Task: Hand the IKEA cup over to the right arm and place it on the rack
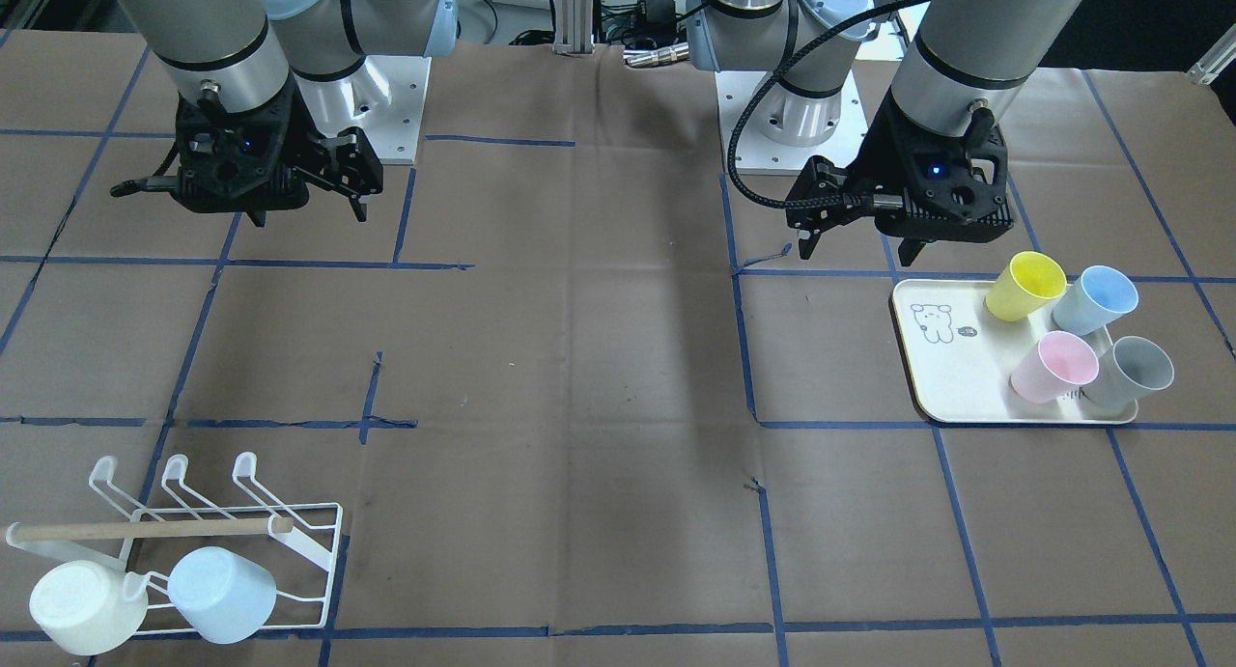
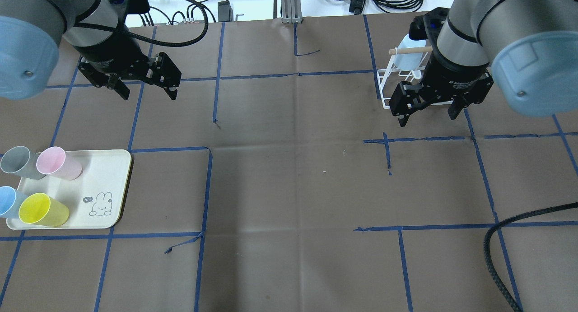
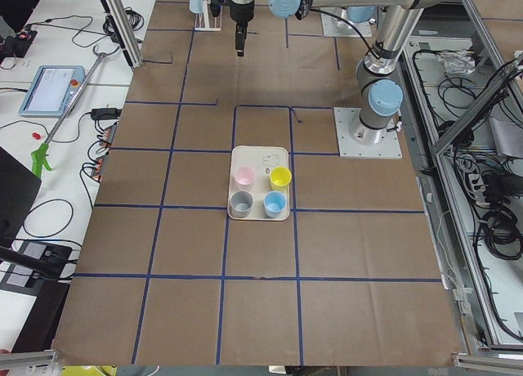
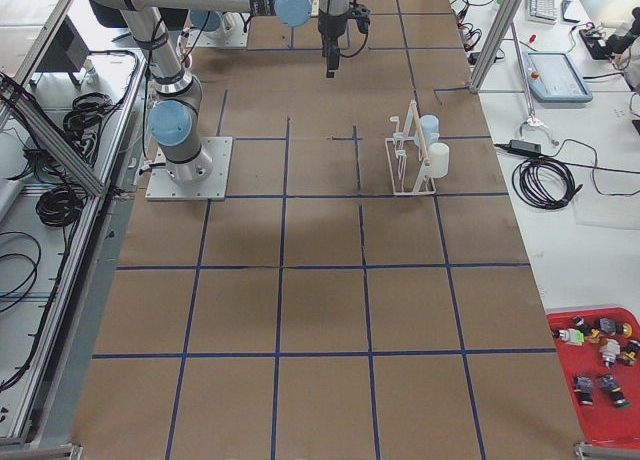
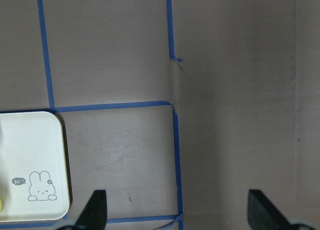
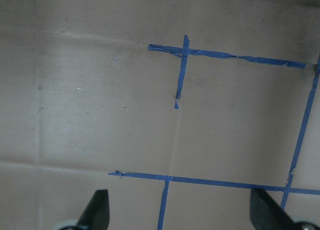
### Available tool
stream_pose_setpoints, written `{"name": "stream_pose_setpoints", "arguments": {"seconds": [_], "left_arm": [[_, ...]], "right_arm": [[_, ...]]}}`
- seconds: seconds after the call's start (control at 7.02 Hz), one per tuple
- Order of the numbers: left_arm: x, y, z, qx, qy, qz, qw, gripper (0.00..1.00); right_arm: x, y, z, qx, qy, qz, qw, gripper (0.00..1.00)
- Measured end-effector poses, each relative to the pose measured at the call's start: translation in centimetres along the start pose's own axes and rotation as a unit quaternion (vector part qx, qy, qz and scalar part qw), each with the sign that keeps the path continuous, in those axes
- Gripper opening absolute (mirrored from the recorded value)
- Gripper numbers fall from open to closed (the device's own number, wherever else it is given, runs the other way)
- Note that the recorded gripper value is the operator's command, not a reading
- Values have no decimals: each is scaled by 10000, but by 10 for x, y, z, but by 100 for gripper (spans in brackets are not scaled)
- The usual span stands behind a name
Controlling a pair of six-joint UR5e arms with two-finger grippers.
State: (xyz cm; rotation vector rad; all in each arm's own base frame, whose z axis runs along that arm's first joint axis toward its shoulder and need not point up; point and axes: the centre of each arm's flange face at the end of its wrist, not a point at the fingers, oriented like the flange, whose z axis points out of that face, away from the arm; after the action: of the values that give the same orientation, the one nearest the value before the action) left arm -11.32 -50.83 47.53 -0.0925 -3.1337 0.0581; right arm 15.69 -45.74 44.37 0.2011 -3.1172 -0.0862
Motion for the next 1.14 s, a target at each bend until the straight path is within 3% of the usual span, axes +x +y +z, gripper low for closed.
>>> {"name": "stream_pose_setpoints", "arguments": {"seconds": [0.28, 1.14], "left_arm": [[0, 0, 0, -1, 0, 0, 10000, 100], [0, 0, 0, 3, 0, 1, 10000, 100]], "right_arm": [[-8, 4, -2, 22, -169, -40, 9998, 100], [-10, 10, -2, 25, -199, -64, 9998, 100]]}}
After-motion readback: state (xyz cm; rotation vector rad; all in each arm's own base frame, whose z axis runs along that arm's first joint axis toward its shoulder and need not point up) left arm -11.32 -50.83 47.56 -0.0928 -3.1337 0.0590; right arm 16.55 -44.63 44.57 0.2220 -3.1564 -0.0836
